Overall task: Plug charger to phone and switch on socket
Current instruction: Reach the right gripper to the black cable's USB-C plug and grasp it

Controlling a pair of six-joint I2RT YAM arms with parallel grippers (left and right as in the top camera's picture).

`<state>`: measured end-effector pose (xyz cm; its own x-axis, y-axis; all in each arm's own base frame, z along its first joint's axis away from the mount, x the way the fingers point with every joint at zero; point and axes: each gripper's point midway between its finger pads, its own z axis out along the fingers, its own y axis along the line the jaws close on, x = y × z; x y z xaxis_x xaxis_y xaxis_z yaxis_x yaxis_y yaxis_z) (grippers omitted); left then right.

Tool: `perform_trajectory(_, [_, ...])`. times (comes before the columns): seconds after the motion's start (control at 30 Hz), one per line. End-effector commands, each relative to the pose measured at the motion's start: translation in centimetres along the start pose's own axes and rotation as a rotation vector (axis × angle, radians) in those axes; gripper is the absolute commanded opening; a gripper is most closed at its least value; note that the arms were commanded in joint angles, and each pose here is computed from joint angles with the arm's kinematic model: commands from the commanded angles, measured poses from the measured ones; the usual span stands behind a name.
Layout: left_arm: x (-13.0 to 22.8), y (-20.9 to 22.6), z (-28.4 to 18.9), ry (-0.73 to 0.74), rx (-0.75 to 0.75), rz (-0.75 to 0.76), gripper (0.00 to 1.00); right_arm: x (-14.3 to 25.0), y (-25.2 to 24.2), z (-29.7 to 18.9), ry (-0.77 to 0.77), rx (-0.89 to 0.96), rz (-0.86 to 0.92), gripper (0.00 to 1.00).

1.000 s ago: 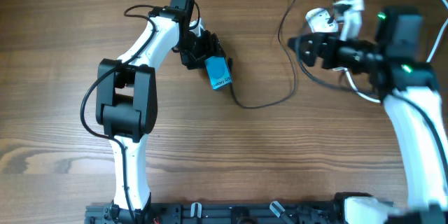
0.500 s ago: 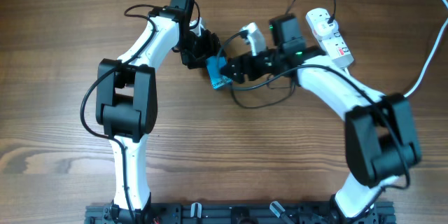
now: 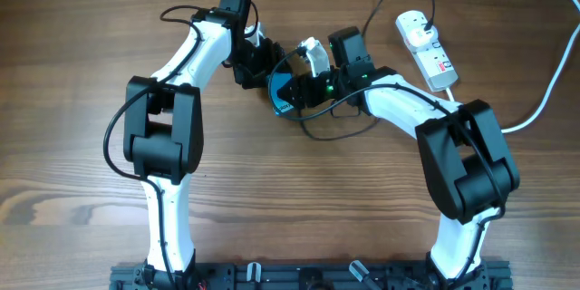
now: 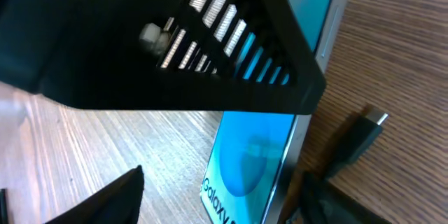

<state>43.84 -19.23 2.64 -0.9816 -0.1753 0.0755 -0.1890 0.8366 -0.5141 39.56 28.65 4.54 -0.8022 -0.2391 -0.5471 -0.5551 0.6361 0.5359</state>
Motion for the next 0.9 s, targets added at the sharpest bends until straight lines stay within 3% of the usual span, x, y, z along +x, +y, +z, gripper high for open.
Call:
perform_trajectory(0.0, [0.0,-1.4,-1.6,-0.022,0.041,0.032,0.65,-0.3,-1.7,0.4,-0.014,0.082,0.003,0.73])
perform_trajectory(0.1, [0.0,-1.4,-1.6,-0.022,0.041,0.032,0.65,-0.3,-2.0,0.4,-0.015,0.1,0.018,0.71])
perform_trajectory(0.3, [0.0,-1.4,-1.6,-0.022,0.041,0.032,0.65,0.6,-1.6,0.9,-0.01,0.091,0.074,0.57])
perform_trajectory(0.67, [0.0,-1.4,-1.6,-0.021,0.041,0.032,0.65,1.5,-1.7,2.1,0.009,0.105,0.087,0.47])
perform_trajectory(0.73, [0.0,-1.4,-1.6,-0.021,0.041,0.032,0.65,1.9,-2.0,2.5,0.015,0.103,0.121,0.41])
perform_trajectory(0.87, [0.0,-1.4,-1.6,-0.021,0.041,0.032,0.65,1.9,-1.5,2.5,0.017,0.075,0.119,0.2])
